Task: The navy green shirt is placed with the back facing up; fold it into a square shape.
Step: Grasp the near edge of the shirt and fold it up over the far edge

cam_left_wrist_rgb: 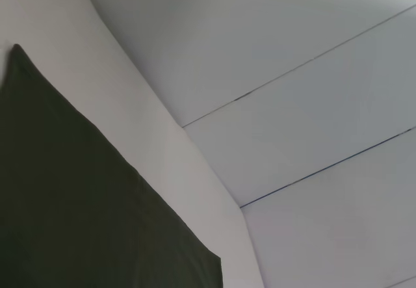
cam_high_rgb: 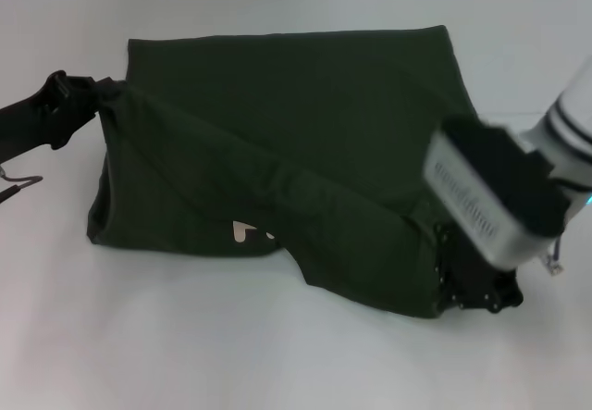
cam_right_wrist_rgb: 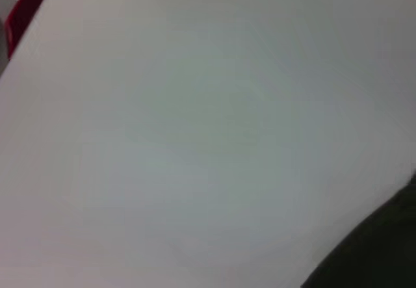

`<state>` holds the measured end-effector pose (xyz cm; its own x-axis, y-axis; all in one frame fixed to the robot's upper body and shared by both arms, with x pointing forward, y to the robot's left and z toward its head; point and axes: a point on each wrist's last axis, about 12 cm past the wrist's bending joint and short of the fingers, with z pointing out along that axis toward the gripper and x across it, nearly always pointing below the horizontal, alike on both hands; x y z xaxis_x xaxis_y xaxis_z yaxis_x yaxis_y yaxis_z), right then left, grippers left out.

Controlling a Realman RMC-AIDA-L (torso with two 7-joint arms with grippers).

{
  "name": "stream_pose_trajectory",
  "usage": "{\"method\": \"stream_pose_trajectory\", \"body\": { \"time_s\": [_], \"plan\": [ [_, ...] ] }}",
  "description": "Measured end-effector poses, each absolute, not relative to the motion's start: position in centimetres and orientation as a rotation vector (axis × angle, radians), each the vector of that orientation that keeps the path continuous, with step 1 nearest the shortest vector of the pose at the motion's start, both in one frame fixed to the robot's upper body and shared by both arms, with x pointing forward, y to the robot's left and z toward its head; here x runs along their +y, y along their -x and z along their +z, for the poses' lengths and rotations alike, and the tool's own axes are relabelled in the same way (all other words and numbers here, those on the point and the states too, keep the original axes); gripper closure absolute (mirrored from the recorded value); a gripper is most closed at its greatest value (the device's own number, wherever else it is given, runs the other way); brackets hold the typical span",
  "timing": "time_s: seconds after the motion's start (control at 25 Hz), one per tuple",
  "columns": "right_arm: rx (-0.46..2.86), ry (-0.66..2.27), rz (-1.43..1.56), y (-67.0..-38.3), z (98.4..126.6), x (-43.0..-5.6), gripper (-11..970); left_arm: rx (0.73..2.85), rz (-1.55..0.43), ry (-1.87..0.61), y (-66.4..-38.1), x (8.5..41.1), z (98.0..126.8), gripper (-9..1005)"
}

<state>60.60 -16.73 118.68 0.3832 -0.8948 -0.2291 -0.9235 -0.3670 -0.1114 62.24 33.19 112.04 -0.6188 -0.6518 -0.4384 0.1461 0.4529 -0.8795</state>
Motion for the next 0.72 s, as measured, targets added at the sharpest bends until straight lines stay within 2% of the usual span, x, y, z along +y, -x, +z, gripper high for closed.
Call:
{"method": "stream_pose_trajectory", "body": {
  "time_s": [0.24, 0.72],
  "plan": [
    [1.720, 2.166, 0.346, -61.2, 119.9, -20.7, 915, 1.901, -1.256, 0.431, -61.9, 33.2, 111.7, 967],
    [1.816, 1.563, 0.706, -60.5, 117.6, -27.5, 914, 1.906, -1.257, 0.435, -61.4, 33.2, 111.1, 966]
  ]
}}
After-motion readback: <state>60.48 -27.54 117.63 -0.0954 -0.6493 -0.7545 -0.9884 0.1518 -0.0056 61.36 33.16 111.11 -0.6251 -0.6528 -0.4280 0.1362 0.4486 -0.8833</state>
